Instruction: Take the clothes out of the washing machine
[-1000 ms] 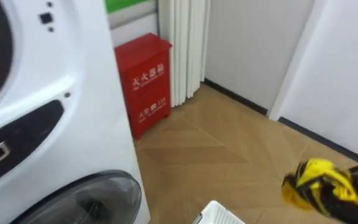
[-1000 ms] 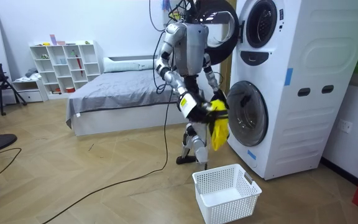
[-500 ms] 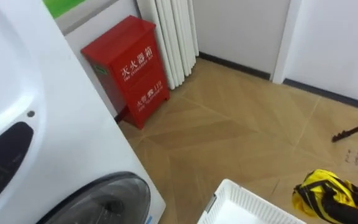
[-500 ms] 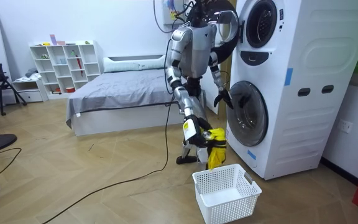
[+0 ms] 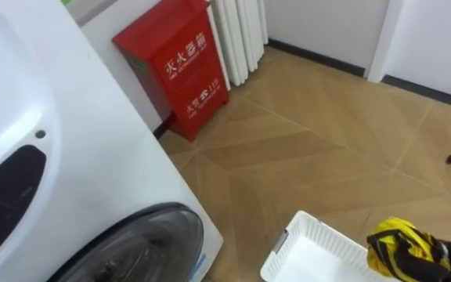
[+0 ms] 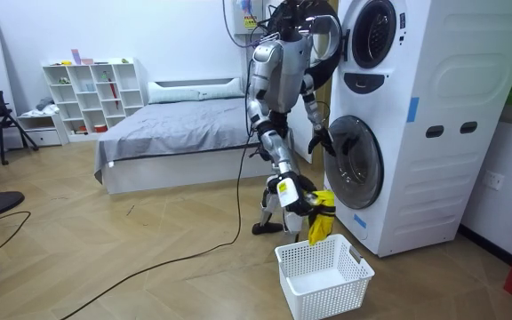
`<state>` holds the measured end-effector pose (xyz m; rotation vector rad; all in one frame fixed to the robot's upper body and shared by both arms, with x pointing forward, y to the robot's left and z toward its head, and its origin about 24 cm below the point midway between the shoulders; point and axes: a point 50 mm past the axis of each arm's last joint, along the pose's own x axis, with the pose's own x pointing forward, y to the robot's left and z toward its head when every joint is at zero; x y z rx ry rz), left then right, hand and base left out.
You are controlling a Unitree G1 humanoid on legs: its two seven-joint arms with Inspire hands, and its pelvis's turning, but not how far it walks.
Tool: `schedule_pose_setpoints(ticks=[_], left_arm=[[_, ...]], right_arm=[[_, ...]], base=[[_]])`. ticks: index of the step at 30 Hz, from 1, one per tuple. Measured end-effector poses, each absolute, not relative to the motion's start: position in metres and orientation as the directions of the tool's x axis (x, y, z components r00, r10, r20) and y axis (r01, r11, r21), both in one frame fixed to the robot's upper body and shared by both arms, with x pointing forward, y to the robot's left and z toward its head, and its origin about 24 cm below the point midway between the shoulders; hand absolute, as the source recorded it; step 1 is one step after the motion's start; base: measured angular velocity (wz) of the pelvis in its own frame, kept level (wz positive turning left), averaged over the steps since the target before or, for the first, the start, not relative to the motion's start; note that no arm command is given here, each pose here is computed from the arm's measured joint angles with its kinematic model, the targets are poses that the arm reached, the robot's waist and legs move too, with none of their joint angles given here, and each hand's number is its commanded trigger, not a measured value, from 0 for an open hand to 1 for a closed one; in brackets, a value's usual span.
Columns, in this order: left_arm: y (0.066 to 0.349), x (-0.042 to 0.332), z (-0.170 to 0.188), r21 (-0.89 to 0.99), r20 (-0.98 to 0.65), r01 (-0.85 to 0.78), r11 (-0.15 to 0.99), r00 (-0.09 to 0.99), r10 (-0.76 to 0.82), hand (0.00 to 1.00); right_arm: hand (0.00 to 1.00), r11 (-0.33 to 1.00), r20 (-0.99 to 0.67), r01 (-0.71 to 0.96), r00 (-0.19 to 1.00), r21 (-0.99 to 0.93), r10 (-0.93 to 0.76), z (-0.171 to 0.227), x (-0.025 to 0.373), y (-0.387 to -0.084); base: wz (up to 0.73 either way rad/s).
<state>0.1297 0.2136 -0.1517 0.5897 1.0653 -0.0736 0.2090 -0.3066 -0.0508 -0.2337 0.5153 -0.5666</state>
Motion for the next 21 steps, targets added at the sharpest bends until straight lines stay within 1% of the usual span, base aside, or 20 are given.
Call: schedule_pose_setpoints(ticks=[7,13,21], left_arm=[[0.213,0.132,-0.151,0.419,-0.832,0.327,0.847,0.513,0.213,0.0],[0.214,0.127,-0.152,0.415,-0.836,0.329,0.849,0.507,0.212,0.0],[0.214,0.124,-0.153,0.413,-0.839,0.331,0.849,0.501,0.213,0.0]], right_arm=[[0.0,0.843,-0.439,0.43,0.72,-0.324,-0.537,-0.064,0.205,-0.292],[0.0,0.859,-0.432,0.416,0.743,-0.3,-0.511,-0.066,0.207,-0.282],[0.0,0.859,-0.443,0.433,0.736,-0.273,-0.512,-0.068,0.206,-0.28]], base=[[0.15],[0.13],[0.07]])
